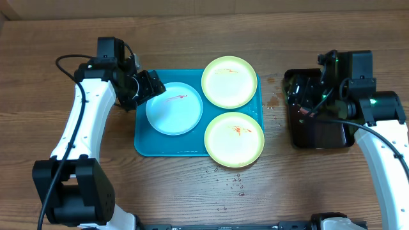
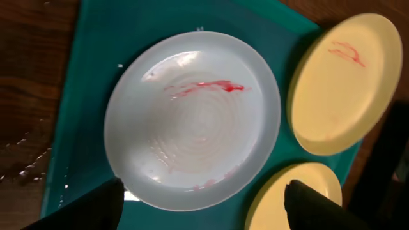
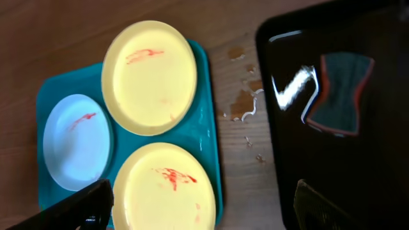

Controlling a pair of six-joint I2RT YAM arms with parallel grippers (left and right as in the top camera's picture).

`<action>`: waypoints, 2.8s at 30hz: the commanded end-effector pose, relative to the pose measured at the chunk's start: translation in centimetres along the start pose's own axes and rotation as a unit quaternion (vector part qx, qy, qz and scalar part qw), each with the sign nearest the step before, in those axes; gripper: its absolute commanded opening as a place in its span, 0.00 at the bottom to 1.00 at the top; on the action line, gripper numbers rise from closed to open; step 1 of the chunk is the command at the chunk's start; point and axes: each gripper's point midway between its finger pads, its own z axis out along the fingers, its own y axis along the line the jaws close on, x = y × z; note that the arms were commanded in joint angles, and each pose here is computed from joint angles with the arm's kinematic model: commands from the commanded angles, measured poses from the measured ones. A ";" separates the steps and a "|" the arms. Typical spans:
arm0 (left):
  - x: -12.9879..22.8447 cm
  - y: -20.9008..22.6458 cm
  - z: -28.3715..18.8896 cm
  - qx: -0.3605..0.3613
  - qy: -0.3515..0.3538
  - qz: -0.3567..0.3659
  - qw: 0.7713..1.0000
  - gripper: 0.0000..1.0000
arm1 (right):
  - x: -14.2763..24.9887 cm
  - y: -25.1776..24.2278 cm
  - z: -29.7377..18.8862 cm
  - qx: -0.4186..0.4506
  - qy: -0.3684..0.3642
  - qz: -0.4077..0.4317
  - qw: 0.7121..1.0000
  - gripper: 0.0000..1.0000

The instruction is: Clean dirty plates on tray and stack at the side

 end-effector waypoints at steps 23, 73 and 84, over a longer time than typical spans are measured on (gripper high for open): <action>3.1 5.6 1.9 -0.170 0.003 -0.069 0.983 0.68 | -0.9 -5.7 -2.0 0.073 -0.016 0.132 0.989 0.93; 0.8 6.0 7.8 -0.163 0.030 0.119 0.979 0.04 | -0.1 -7.2 2.9 0.084 0.056 0.065 0.993 0.66; 1.4 5.7 7.3 -0.145 0.083 0.322 0.932 0.04 | -2.2 -9.4 5.8 0.122 0.039 0.009 0.992 0.65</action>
